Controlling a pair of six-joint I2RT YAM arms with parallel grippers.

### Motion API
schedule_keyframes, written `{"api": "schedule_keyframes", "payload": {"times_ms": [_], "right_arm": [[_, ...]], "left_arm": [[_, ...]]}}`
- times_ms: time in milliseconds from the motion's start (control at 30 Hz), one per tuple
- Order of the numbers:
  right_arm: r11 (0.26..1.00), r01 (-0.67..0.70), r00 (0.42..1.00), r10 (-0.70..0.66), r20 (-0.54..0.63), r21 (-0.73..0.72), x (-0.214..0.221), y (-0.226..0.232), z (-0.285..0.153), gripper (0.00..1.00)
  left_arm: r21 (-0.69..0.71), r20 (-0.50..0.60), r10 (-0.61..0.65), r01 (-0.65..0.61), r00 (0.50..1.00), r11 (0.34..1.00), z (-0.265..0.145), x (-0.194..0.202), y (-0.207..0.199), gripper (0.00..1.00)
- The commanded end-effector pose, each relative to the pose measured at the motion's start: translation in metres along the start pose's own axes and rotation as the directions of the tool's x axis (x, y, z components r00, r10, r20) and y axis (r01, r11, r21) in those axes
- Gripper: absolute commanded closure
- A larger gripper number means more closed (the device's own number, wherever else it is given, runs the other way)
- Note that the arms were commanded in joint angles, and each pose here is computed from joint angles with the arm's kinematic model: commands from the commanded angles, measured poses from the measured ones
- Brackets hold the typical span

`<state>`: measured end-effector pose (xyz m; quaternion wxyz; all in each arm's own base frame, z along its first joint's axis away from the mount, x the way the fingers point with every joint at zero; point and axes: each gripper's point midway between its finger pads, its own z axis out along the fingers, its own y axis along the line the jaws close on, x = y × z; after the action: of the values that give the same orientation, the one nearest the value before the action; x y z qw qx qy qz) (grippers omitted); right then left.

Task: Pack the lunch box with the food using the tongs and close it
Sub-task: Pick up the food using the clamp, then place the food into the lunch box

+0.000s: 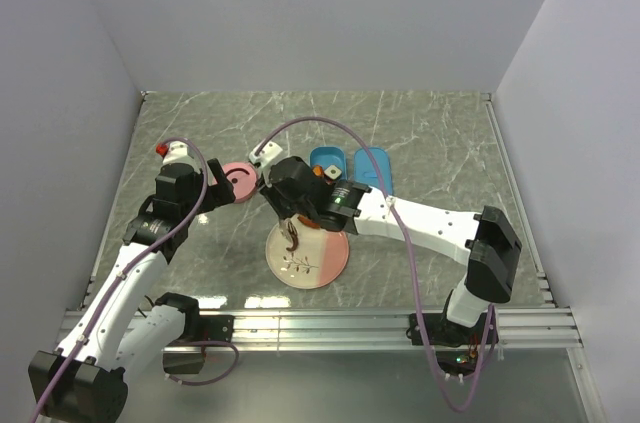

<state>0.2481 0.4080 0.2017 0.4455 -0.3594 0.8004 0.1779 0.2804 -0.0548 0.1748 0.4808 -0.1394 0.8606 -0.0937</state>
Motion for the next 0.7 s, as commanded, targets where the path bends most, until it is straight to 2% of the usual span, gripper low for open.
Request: {"api": "schedule_keyframes", "payload": {"times_ms": [0, 267, 533, 667], "right_arm": [[0.995, -0.049, 0.994, 0.04, 0.099, 0.087, -0.046, -0.02, -0.036, 0.79], [0.962, -0.132, 0.981, 0.091, 0.174, 0.239, -0.071, -0.076, -0.067, 0.79], [0.906, -0.189, 0.974, 0.124, 0.19, 0.378, -0.075, -0.154, -0.049, 0.79], [0.894, -0.2, 0.973, 0.134, 0.187, 0.401, -0.076, -0.175, -0.027, 0.79]], "left_arm": [[0.016, 0.039, -0.001, 0.001, 0.999, 1.0, -0.005, -0.012, -0.004, 0.0], [0.017, 0.04, 0.0, -0.001, 0.999, 1.0, -0.004, -0.012, -0.005, 0.01], [0.01, 0.039, 0.002, -0.003, 0.999, 1.0, -0.003, -0.013, -0.004, 0.01], [0.004, 0.041, 0.009, -0.009, 0.999, 1.0, -0.004, -0.016, -0.004, 0.0]]}}
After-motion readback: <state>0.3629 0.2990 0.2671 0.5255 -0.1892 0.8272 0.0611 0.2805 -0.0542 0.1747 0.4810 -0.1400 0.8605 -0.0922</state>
